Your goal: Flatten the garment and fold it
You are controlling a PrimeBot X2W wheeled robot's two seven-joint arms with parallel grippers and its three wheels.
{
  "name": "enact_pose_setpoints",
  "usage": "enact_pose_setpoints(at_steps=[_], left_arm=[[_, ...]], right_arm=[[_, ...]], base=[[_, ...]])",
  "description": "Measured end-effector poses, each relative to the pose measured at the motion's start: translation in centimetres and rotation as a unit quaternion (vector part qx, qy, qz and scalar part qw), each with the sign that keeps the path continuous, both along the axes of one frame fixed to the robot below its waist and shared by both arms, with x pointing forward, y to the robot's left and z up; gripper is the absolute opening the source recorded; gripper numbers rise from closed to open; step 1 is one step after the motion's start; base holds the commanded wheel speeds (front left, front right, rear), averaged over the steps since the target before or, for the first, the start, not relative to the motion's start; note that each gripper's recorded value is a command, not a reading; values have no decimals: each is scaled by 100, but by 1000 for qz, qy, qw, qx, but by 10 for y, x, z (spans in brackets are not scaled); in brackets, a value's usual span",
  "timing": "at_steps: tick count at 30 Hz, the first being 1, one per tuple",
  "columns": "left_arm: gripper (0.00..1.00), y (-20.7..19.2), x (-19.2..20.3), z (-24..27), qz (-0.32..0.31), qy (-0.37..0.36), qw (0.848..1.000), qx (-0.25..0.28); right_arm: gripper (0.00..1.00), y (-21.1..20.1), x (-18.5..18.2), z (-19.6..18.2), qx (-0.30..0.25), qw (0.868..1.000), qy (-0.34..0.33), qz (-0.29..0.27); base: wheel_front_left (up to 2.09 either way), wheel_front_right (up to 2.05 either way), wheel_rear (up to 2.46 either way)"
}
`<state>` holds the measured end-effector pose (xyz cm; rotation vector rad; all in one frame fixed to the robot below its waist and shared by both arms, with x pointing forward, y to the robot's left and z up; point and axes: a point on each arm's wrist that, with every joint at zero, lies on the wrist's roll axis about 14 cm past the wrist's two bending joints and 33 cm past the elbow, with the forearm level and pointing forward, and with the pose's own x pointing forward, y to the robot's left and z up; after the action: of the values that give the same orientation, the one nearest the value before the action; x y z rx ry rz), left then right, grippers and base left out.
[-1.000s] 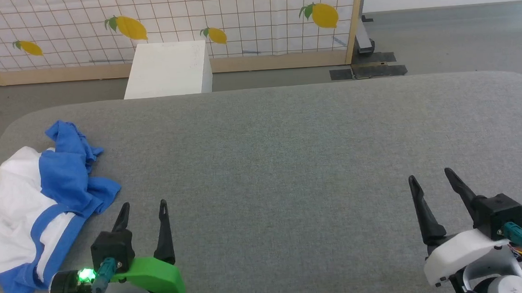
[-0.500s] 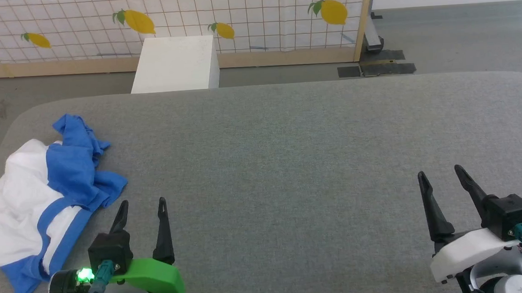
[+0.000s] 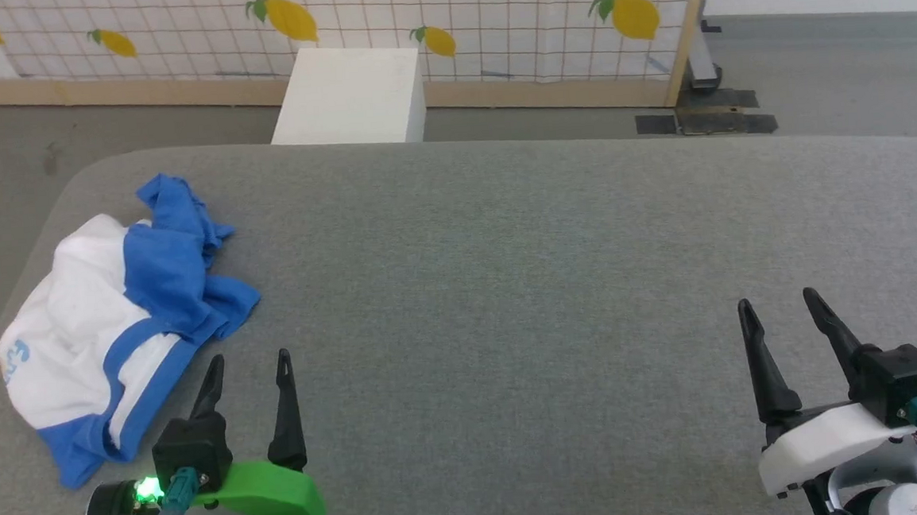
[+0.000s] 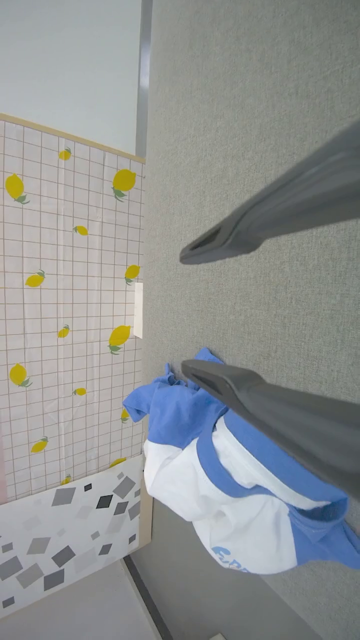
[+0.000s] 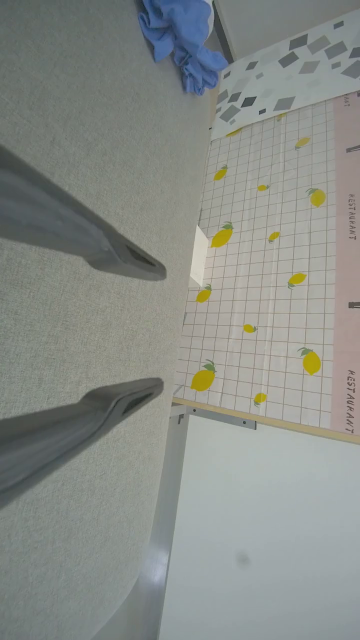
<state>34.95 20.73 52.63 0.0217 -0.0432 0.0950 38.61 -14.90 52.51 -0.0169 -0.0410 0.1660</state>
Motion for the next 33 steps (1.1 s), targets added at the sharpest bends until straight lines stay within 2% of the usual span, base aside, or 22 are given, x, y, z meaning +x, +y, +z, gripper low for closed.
enact_pose_setpoints(at_steps=[18,33], left_arm=[[100,36,-29,-1,65,-9,998,-4],[100,64,-68,-3,123,-16,992,-12]], right_arm=[[100,55,15,-8,-4,997,-1,78],[100,115,14,-12,-1,986,-3,164]], base=[[0,0,0],[0,0,0]])
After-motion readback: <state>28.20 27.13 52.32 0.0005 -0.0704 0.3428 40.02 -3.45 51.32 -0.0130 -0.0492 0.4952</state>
